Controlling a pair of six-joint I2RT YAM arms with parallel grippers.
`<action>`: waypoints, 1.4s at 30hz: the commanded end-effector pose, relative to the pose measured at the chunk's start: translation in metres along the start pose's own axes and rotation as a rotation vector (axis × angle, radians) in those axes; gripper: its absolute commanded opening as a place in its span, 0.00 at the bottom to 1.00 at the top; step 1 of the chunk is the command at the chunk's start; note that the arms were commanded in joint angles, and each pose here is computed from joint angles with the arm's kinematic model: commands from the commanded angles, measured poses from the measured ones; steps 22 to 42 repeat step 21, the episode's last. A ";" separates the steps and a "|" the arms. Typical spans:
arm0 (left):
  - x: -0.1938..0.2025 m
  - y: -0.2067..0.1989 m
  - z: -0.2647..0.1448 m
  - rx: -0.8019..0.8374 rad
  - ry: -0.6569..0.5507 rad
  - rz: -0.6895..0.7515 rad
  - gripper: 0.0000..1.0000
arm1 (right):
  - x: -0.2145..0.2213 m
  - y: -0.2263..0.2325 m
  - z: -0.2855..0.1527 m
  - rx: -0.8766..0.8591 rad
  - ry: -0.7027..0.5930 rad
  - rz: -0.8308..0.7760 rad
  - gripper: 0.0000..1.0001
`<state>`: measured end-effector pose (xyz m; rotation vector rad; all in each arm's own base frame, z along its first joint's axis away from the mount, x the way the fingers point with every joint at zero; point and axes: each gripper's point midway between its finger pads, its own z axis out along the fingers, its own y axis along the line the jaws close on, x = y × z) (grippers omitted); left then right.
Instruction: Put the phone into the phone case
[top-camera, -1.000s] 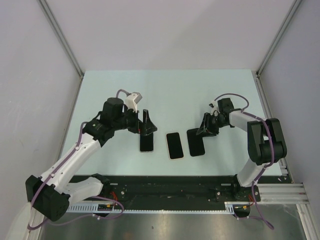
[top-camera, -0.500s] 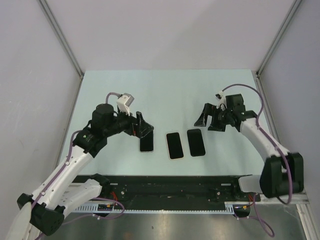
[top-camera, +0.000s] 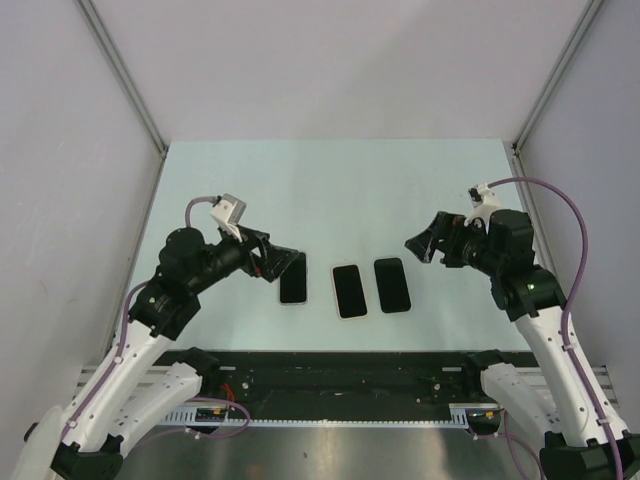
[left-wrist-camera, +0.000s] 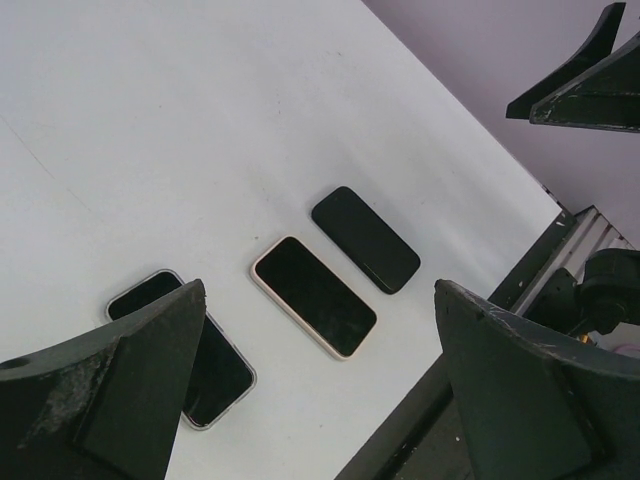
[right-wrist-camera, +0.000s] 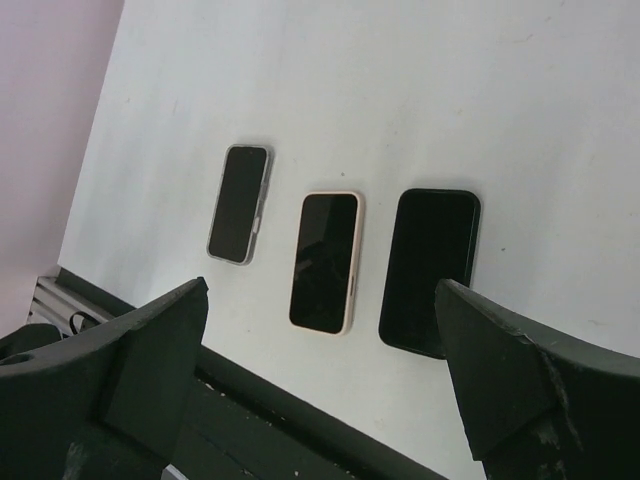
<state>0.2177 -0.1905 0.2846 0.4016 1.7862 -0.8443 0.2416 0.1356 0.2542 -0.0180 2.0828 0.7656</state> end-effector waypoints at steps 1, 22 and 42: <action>-0.006 0.000 -0.001 0.001 -0.038 0.027 1.00 | 0.008 -0.009 0.007 0.026 -0.003 0.049 1.00; -0.010 0.005 -0.002 -0.029 -0.067 0.038 1.00 | 0.005 -0.005 0.001 -0.016 -0.083 0.004 1.00; -0.010 0.005 -0.002 -0.029 -0.067 0.038 1.00 | 0.005 -0.005 0.001 -0.016 -0.083 0.004 1.00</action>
